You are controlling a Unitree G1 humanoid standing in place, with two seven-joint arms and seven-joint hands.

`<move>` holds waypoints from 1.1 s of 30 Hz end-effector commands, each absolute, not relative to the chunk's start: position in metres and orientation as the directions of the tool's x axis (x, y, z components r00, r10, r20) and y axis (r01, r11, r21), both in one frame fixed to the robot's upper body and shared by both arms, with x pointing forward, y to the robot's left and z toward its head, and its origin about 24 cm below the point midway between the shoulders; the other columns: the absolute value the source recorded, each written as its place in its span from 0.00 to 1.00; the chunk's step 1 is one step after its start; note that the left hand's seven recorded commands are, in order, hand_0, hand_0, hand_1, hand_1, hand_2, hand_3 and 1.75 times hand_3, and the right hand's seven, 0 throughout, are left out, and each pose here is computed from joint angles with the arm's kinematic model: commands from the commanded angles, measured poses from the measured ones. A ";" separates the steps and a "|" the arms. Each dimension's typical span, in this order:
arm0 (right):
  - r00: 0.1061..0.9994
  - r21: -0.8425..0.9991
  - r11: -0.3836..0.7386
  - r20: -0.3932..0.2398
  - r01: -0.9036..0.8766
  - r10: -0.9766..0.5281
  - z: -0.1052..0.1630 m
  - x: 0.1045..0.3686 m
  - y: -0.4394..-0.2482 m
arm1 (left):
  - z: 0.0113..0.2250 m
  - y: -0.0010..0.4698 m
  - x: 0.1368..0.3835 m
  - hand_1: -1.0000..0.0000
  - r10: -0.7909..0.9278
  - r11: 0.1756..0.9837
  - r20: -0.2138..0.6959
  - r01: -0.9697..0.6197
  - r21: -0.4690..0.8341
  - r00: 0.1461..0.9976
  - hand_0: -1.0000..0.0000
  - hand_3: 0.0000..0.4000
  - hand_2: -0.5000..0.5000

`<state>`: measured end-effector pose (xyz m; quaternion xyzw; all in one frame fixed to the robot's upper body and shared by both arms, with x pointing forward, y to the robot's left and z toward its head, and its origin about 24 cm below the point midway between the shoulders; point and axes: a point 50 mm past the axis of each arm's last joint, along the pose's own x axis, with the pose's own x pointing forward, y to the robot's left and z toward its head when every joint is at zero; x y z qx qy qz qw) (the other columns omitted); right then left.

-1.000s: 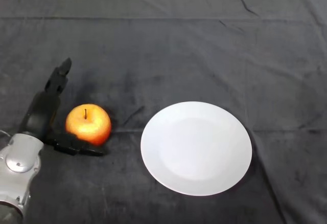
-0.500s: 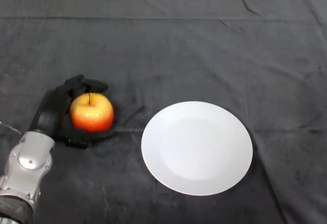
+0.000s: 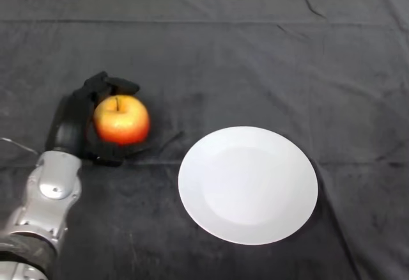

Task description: Move the apple to the plate

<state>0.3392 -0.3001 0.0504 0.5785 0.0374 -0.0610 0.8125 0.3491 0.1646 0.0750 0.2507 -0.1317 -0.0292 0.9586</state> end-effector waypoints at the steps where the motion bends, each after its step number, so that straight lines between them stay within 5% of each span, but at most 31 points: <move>1: 0.995 0.942 0.326 -0.062 0.084 -0.079 0.072 0.347 -0.307 | 0.075 0.153 0.344 0.00 -0.151 0.870 0.256 0.006 0.493 0.955 0.00 1.00 0.50; 33: 0.995 0.940 0.329 -0.063 0.085 -0.079 0.072 0.347 -0.307 | 0.054 0.084 0.319 0.00 -0.447 0.787 0.140 0.314 0.531 0.883 0.00 1.00 0.50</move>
